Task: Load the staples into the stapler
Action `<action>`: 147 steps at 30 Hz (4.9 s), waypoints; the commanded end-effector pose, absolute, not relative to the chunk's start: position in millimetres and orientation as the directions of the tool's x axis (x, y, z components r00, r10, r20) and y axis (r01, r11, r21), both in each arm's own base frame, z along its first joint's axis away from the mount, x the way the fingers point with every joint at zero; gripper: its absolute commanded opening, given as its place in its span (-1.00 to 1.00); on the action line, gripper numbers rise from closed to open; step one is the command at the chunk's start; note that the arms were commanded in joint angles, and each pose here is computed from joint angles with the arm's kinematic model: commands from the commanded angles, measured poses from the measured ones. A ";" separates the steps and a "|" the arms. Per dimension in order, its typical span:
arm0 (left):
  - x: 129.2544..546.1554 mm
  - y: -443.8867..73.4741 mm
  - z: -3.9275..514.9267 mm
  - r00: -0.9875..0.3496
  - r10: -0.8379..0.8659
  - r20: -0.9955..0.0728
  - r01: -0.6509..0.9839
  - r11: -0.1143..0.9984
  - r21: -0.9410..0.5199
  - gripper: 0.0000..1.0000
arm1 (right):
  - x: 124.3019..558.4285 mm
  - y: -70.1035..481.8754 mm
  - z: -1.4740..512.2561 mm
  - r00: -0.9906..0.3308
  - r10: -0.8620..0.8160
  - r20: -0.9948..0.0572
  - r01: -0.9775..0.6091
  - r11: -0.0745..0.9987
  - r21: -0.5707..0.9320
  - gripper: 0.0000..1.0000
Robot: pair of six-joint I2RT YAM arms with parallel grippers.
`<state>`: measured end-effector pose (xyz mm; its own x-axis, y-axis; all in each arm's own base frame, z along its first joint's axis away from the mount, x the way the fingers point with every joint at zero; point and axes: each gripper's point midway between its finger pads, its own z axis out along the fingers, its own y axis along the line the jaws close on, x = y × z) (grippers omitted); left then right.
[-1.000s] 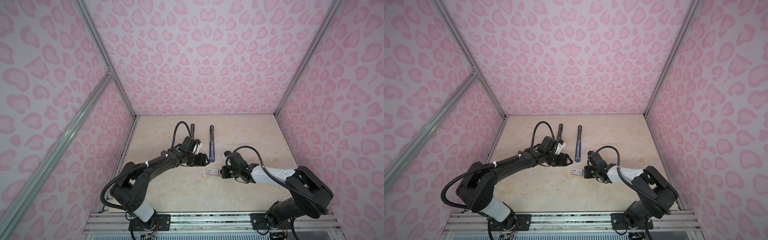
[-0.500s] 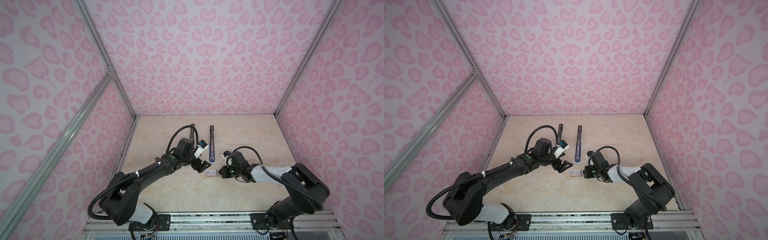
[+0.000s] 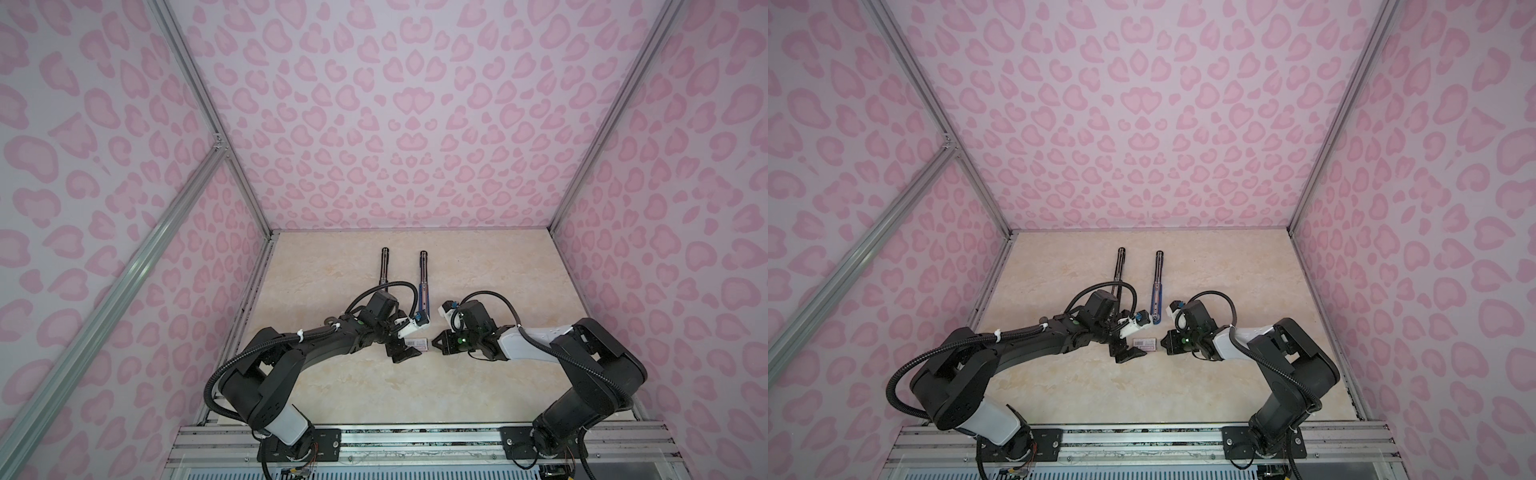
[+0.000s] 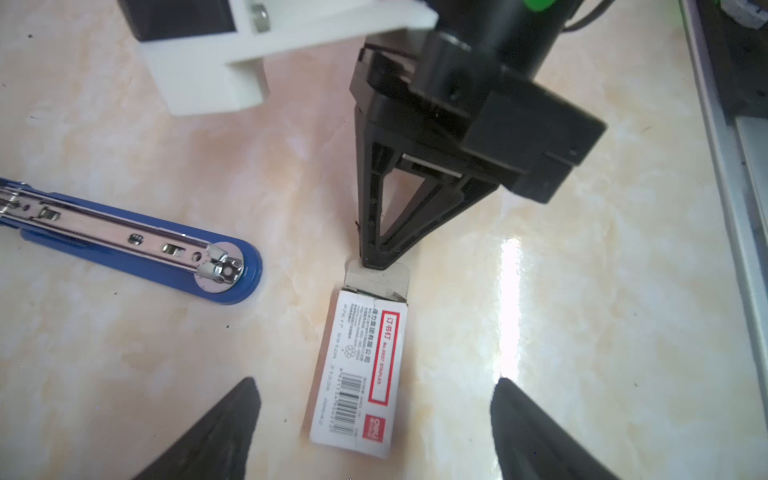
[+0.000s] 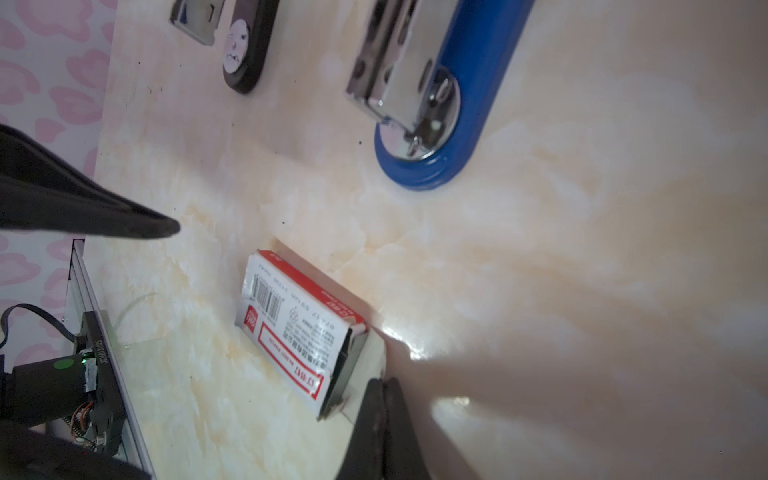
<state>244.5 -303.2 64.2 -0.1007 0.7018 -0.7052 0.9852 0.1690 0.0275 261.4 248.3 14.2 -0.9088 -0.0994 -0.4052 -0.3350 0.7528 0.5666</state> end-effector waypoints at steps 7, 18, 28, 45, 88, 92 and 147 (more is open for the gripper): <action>247.3 -301.7 35.3 -0.070 0.760 -0.646 0.992 0.120 0.034 0.66 | 247.0 238.6 -0.6 -0.933 -0.127 -0.338 -0.304 0.782 0.545 -1.00; 253.7 -301.3 19.1 -0.105 0.779 -0.619 0.989 0.150 0.020 0.35 | 245.8 237.6 -0.7 -0.934 -0.127 -0.333 -0.301 0.783 0.544 -1.00; 251.1 -302.3 18.0 -0.124 0.781 -0.612 0.989 0.148 -0.010 0.10 | 245.7 236.9 -1.6 -0.934 -0.127 -0.333 -0.299 0.787 0.539 -1.00; 252.4 -303.7 15.6 -0.152 0.790 -0.594 0.986 0.159 -0.040 -0.09 | 244.1 205.0 -2.9 -0.943 -0.058 -0.327 -0.223 0.840 0.494 -1.00; 253.9 -304.9 13.3 -0.183 0.795 -0.578 0.982 0.177 -0.067 -0.09 | 254.3 204.7 1.0 -0.934 -0.035 -0.355 -0.203 0.871 0.447 -1.00; 253.6 -304.8 13.1 -0.184 0.796 -0.576 0.982 0.176 -0.070 -0.09 | 254.0 195.7 2.6 -0.935 -0.022 -0.355 -0.190 0.875 0.444 -1.00; 238.4 -309.4 7.5 -0.155 0.833 -0.531 0.988 0.115 -0.107 -0.19 | 259.3 183.0 1.7 -0.935 -0.003 -0.355 -0.166 0.888 0.429 -1.00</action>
<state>247.4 -322.0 17.5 -0.1211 0.7950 -0.5944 0.9926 0.1002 -0.0681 268.5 196.9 14.8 -0.9173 -0.0029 -0.3982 -0.2085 0.8555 0.4740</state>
